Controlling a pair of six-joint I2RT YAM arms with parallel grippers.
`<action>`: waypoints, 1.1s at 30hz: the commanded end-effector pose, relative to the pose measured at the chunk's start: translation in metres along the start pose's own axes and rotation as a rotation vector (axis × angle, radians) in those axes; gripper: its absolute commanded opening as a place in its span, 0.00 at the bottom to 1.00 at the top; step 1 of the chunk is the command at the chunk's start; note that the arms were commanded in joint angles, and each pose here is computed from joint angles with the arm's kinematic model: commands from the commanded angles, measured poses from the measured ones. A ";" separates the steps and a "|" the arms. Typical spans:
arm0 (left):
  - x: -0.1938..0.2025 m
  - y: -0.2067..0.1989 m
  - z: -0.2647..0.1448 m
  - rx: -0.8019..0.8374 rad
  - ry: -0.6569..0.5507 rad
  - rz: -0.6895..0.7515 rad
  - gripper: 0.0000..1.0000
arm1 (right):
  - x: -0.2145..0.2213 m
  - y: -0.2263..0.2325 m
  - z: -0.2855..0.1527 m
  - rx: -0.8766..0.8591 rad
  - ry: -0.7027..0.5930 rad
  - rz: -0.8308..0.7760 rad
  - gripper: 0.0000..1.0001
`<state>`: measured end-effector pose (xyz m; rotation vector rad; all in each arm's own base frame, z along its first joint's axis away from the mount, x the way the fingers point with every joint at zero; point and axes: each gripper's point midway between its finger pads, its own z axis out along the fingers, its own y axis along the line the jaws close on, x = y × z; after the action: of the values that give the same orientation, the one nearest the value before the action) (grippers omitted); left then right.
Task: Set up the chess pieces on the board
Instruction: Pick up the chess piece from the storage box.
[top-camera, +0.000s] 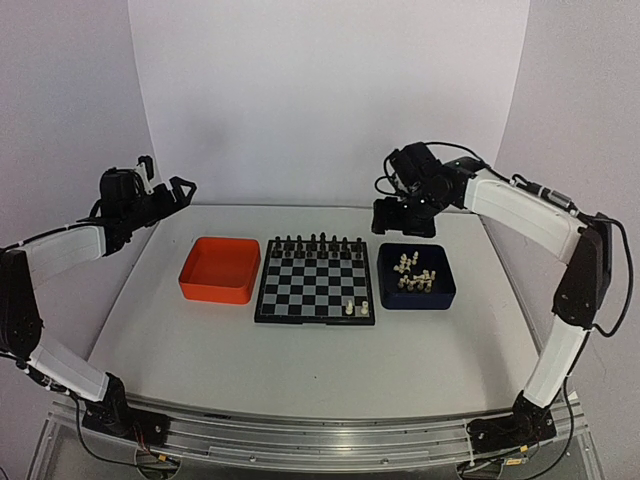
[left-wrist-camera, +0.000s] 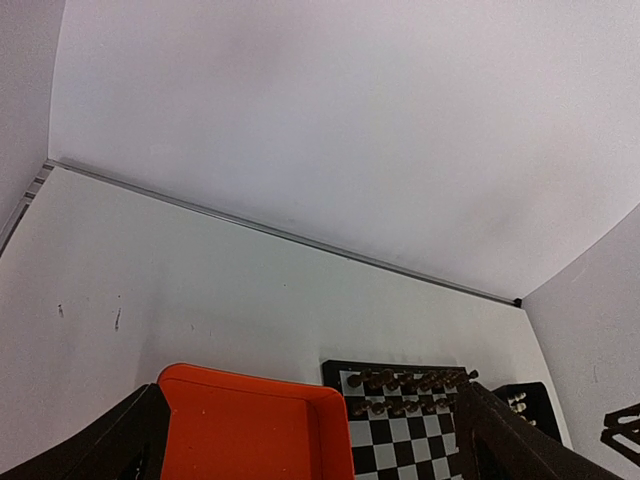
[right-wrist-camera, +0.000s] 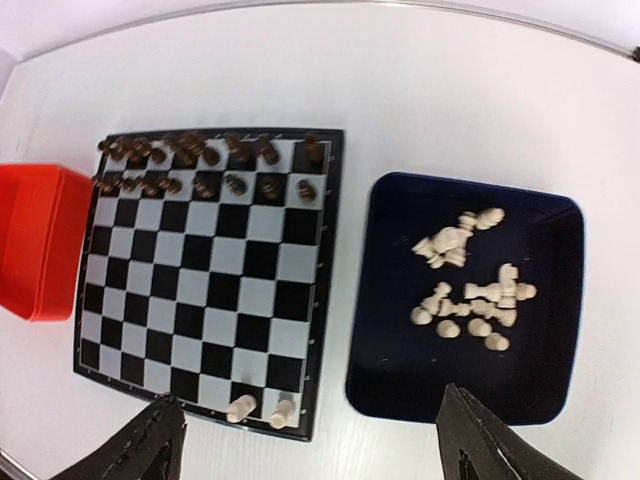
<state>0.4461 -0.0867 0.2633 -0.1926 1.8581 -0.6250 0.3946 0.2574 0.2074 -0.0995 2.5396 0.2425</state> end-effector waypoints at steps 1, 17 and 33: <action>-0.024 -0.011 -0.005 0.024 -0.090 -0.010 1.00 | -0.006 -0.056 -0.004 0.073 -0.005 0.092 0.84; -0.019 -0.010 0.032 0.016 -0.074 -0.041 1.00 | 0.010 -0.148 0.053 0.111 0.142 0.353 0.77; -0.014 -0.024 0.059 0.010 -0.042 -0.020 1.00 | 0.004 -0.150 0.108 0.071 0.184 0.435 0.64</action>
<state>0.4932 -0.1157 0.2521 -0.2352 1.8602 -0.6476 0.4487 0.1256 0.0811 0.4765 2.7858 0.2634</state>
